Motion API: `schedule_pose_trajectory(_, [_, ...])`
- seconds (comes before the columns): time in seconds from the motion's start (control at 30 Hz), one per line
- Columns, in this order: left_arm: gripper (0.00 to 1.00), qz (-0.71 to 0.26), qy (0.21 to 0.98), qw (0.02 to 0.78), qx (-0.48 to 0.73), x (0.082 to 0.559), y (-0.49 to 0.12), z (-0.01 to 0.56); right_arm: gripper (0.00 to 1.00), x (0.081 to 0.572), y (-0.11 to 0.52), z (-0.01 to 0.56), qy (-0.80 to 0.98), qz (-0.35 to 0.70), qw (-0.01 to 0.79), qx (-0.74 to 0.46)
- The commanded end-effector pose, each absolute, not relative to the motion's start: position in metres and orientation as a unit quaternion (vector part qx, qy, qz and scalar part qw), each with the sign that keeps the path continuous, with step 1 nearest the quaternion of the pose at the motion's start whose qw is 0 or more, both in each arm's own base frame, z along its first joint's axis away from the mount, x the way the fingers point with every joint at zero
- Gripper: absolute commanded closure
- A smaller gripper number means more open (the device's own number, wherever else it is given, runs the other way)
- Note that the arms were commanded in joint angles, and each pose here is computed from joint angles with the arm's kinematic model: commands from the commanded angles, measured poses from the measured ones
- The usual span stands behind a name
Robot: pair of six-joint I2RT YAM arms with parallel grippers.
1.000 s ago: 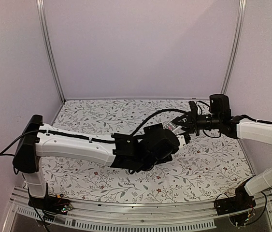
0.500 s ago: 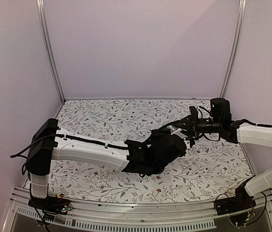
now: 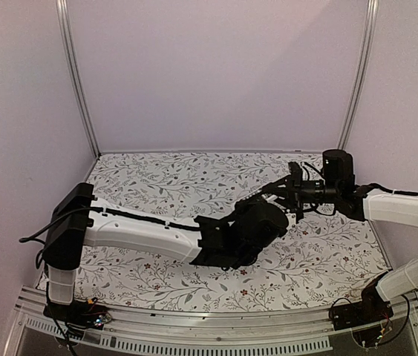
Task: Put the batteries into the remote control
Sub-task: Pass from the right arm to the left, then pass from the left arm to the right
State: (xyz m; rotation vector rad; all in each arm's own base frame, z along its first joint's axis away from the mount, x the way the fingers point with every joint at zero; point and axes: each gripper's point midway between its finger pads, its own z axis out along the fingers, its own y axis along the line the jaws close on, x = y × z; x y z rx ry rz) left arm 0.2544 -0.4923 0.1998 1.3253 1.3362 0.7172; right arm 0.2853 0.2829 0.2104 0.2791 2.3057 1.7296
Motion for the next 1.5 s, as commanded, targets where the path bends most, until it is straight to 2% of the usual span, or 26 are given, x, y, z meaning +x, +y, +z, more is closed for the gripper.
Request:
schedule_pose_trajectory(0.0, [0.7, 0.311, 0.556, 0.54, 0.55, 0.261, -0.493, 0.196, 0.92, 0.282, 0.285, 0.218, 0.783, 0.603, 0.124, 0.088])
schedule_pose_trajectory(0.13, [0.83, 0.301, 0.556, 0.541, 0.554, 0.26, -0.493, 0.197, 0.91, 0.283, 0.287, 0.224, 0.781, 0.606, 0.127, 0.084])
schedule_pose_trajectory(0.2, [0.89, 0.298, 0.558, 0.541, 0.554, 0.259, -0.492, 0.197, 0.86, 0.284, 0.287, 0.225, 0.78, 0.607, 0.128, 0.082])
schedule_pose_trajectory(0.27, [0.93, 0.292, 0.56, 0.541, 0.556, 0.258, -0.491, 0.197, 0.68, 0.285, 0.287, 0.227, 0.78, 0.607, 0.131, 0.08])
schedule_pose_trajectory(0.37, [0.97, 0.277, 0.568, 0.535, 0.561, 0.256, -0.489, 0.196, 0.32, 0.289, 0.282, 0.232, 0.777, 0.608, 0.144, 0.079])
schedule_pose_trajectory(0.4, [0.99, 0.271, 0.572, 0.529, 0.565, 0.255, -0.487, 0.195, 0.23, 0.293, 0.278, 0.235, 0.775, 0.609, 0.151, 0.081])
schedule_pose_trajectory(0.53, [1.0, 0.211, 0.607, 0.524, 0.559, 0.252, -0.482, 0.202, 0.05, 0.307, 0.258, 0.253, 0.763, 0.612, 0.191, 0.079])
schedule_pose_trajectory(0.77, [1.0, 0.048, 0.686, 0.484, 0.541, 0.249, -0.472, 0.217, 0.01, 0.318, 0.229, 0.275, 0.756, 0.592, 0.276, 0.038])
schedule_pose_trajectory(0.93, [1.0, -0.124, 0.731, 0.446, 0.501, 0.248, -0.461, 0.241, 0.01, 0.314, 0.222, 0.285, 0.757, 0.559, 0.338, -0.015])
schedule_pose_trajectory(1.1, [1.0, -0.295, 0.727, 0.406, 0.469, 0.243, -0.451, 0.272, 0.01, 0.298, 0.221, 0.306, 0.742, 0.545, 0.38, -0.086])
schedule_pose_trajectory(1.27, [1.0, -0.409, 0.699, 0.38, 0.447, 0.235, -0.445, 0.3, 0.01, 0.277, 0.23, 0.315, 0.725, 0.559, 0.373, -0.154])
schedule_pose_trajectory(1.47, [1.0, -0.471, 0.673, 0.317, 0.475, 0.211, -0.452, 0.304, 0.01, 0.253, 0.257, 0.319, 0.709, 0.59, 0.318, -0.222])
